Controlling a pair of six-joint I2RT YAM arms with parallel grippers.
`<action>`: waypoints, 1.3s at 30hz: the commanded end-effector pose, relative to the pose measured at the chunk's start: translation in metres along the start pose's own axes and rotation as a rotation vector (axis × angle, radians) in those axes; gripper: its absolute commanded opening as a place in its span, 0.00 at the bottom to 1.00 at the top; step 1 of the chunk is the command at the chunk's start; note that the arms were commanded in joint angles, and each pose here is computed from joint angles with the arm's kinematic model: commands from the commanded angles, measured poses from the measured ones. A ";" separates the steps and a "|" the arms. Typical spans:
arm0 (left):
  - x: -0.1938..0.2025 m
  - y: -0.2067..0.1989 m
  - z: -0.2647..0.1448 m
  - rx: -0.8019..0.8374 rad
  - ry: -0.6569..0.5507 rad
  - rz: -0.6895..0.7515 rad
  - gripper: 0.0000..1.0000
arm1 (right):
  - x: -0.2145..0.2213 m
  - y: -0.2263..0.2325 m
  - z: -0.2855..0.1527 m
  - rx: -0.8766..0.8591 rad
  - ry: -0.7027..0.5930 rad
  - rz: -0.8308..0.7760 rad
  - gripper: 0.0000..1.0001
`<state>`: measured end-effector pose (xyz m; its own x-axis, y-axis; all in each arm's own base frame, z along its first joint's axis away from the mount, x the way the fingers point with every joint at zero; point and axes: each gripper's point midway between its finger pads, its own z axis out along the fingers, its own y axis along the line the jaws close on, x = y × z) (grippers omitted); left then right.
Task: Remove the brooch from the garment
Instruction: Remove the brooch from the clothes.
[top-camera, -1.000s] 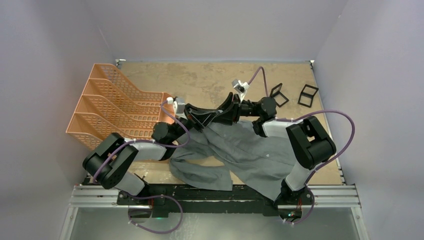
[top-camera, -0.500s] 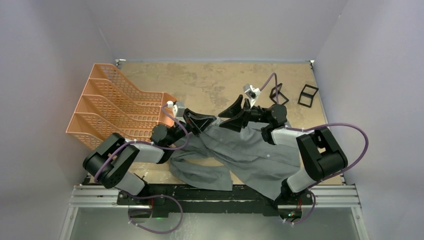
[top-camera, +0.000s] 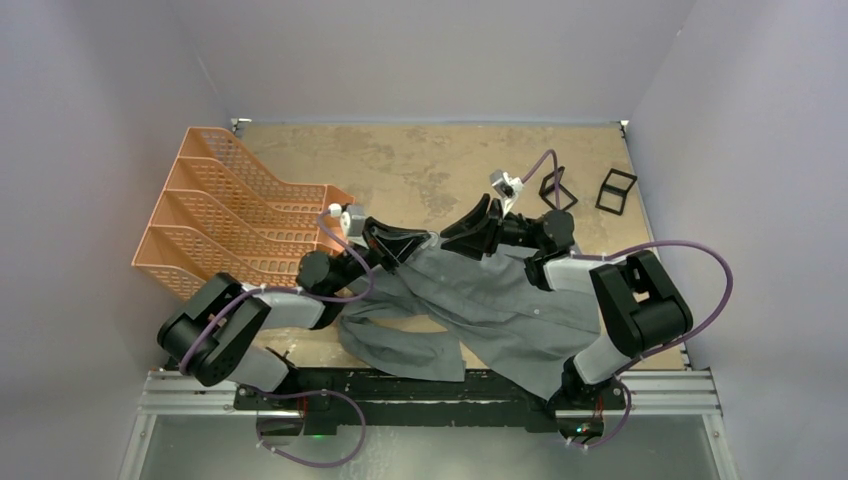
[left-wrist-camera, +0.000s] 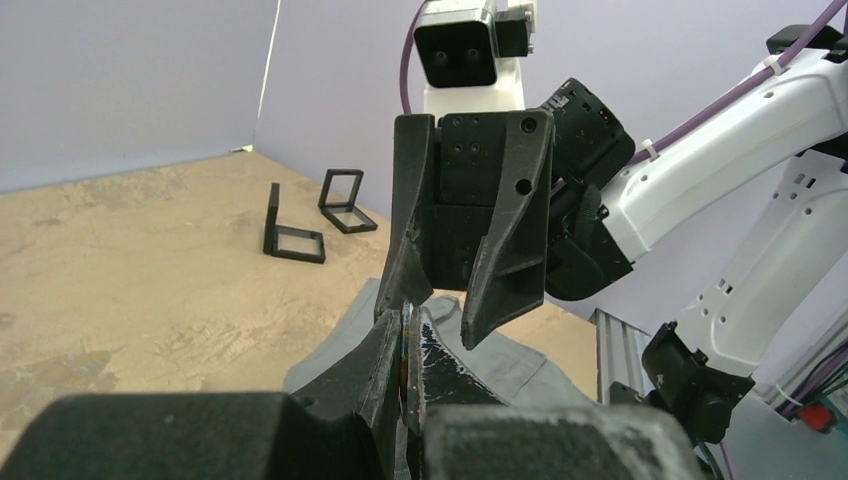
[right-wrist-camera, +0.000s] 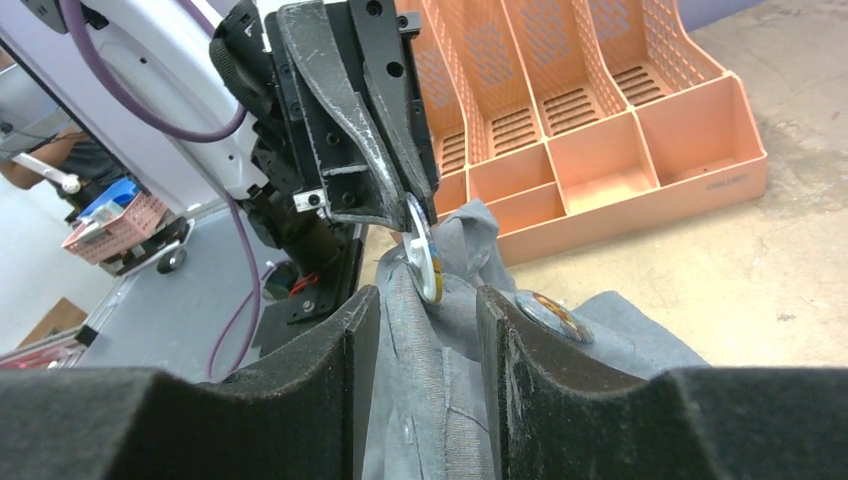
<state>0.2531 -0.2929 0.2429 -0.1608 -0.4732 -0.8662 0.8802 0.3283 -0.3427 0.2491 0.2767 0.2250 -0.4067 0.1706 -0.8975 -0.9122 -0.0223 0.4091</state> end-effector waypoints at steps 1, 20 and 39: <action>-0.039 -0.018 0.000 0.067 -0.125 0.158 0.00 | -0.045 0.036 -0.001 -0.102 -0.166 -0.440 0.43; 0.023 0.030 -0.008 -0.172 0.257 0.394 0.00 | 0.001 -0.042 -0.022 0.426 0.022 -0.249 0.44; 0.023 0.048 -0.042 -0.338 0.467 0.567 0.00 | 0.079 -0.077 -0.054 0.787 0.209 0.074 0.45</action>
<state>0.2664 -0.2656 0.1731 -0.0120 0.1632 -0.9865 0.7600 0.6427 0.0971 0.2722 0.2549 0.1305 -0.4756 0.0063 -0.8796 -0.7211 0.5698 0.3940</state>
